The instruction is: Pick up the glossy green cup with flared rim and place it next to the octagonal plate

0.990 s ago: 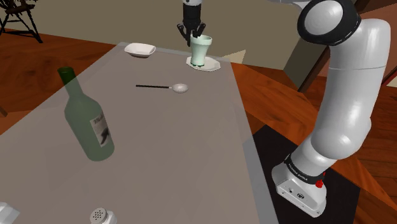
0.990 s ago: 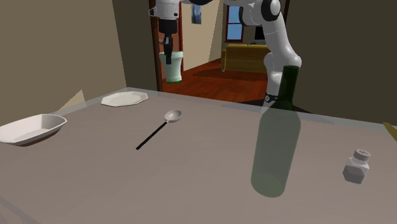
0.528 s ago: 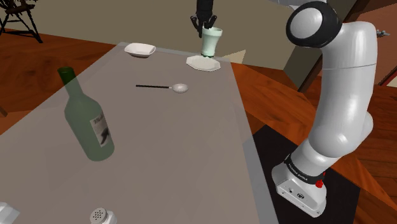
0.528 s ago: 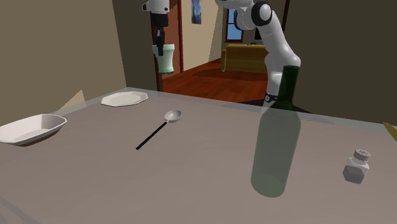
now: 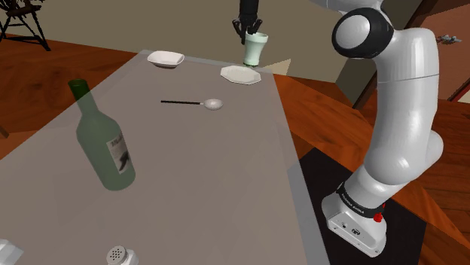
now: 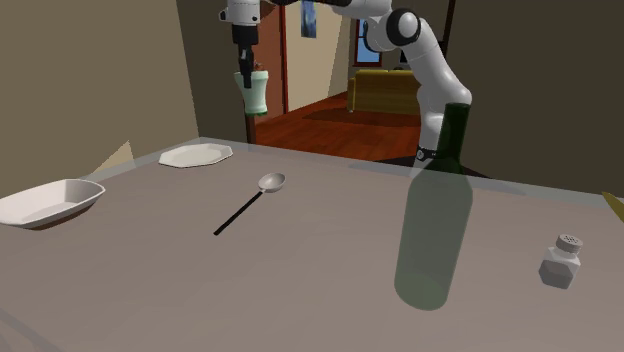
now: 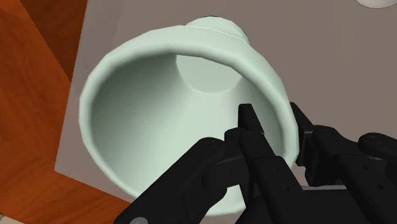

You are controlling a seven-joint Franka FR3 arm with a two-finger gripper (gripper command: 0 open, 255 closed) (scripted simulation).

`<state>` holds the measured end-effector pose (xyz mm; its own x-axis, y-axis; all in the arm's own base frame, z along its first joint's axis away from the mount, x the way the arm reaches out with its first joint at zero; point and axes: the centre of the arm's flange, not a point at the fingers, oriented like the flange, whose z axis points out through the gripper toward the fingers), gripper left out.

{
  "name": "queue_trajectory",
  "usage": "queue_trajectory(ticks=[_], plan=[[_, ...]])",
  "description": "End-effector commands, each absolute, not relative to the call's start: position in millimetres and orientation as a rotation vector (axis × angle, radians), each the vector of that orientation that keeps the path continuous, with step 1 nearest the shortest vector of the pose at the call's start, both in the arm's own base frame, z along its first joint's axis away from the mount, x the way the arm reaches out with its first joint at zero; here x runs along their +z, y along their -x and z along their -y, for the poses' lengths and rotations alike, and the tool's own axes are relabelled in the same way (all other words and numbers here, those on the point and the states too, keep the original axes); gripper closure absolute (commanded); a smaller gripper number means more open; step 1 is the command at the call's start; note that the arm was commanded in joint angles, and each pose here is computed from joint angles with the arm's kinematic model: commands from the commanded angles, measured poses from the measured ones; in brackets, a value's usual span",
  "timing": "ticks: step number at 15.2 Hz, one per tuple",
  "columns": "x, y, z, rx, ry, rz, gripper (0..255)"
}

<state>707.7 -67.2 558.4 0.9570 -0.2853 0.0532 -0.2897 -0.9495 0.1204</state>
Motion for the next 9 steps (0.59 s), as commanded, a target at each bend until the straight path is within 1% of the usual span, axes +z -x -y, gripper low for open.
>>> queue_trajectory(ticks=[1,9], plan=[[548,-707,67,0.054,-2.982,0.44,255],[506,-707,67,0.054,-2.982,0.44,255]])
